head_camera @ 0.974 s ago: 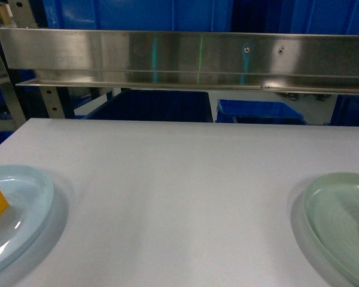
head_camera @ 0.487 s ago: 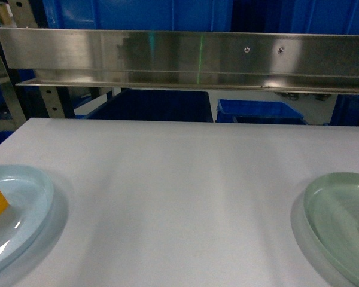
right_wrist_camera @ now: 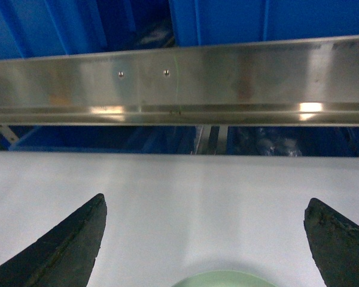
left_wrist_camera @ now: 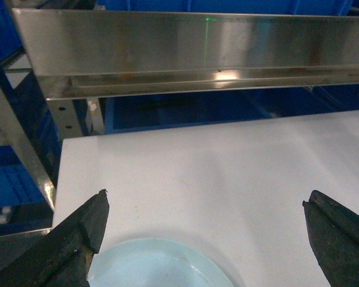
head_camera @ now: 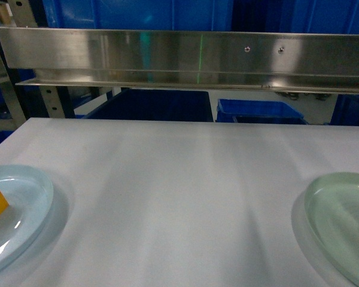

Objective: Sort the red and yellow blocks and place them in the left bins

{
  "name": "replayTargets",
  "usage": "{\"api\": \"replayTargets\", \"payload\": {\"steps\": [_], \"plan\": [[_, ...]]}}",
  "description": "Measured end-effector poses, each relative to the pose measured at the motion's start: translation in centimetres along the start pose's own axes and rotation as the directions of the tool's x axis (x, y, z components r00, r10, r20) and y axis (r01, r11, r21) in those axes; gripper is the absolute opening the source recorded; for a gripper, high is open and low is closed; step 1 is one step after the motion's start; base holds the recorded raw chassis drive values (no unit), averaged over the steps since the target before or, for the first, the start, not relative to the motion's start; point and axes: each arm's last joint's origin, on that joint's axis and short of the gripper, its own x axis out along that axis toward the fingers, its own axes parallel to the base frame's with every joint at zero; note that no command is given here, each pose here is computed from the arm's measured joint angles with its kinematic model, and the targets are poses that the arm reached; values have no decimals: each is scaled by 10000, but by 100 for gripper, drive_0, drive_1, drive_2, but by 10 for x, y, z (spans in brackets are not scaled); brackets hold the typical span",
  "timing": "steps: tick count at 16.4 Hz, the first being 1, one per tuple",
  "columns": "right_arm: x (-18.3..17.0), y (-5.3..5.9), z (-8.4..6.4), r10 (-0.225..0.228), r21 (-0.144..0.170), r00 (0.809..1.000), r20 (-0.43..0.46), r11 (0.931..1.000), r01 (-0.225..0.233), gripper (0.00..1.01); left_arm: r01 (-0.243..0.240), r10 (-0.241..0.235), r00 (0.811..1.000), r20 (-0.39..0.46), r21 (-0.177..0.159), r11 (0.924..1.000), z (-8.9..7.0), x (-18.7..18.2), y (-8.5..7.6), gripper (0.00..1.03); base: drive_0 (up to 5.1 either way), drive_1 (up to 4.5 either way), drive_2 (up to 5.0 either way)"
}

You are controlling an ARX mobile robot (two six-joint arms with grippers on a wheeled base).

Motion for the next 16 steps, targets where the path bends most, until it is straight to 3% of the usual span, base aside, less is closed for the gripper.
{"api": "replayTargets", "payload": {"steps": [6,9,10,11,12,14,16], "plan": [[11,-1,-10,265,-233,9979,-597,9993,-280,98,54,-54,9999,-151,-19,10000,-3,9,1,98,0,0,0],[19,-3,-23,527,-515,9938,-977,9970,-580,98,-473,472,9988,88,148,9988,-13,14,0,98,0,0,0],[26,-10,-37,481,-867,9917,-1197,9945,-586,98,-576,575,9983,64,152,9982,-30,12,-8,98,0,0,0],[31,-30,-66,-196,-1295,9885,-1502,9916,0,98,-324,321,9958,-860,-22,9995,-82,-4,-34,98,0,0,0],[25,-36,-74,-314,-1334,9861,-1633,9910,94,98,-332,297,9881,-1511,-203,9992,-105,-19,-41,98,0,0,0],[3,-24,-72,90,-1471,9914,-1309,9887,-284,98,-736,709,9930,-940,-263,9969,-90,-31,-36,98,0,0,0],[1,-24,-69,111,-1430,9917,-1281,9893,-296,98,-1047,1051,9941,-251,171,9944,-71,-35,-36,98,0,0,0]]}}
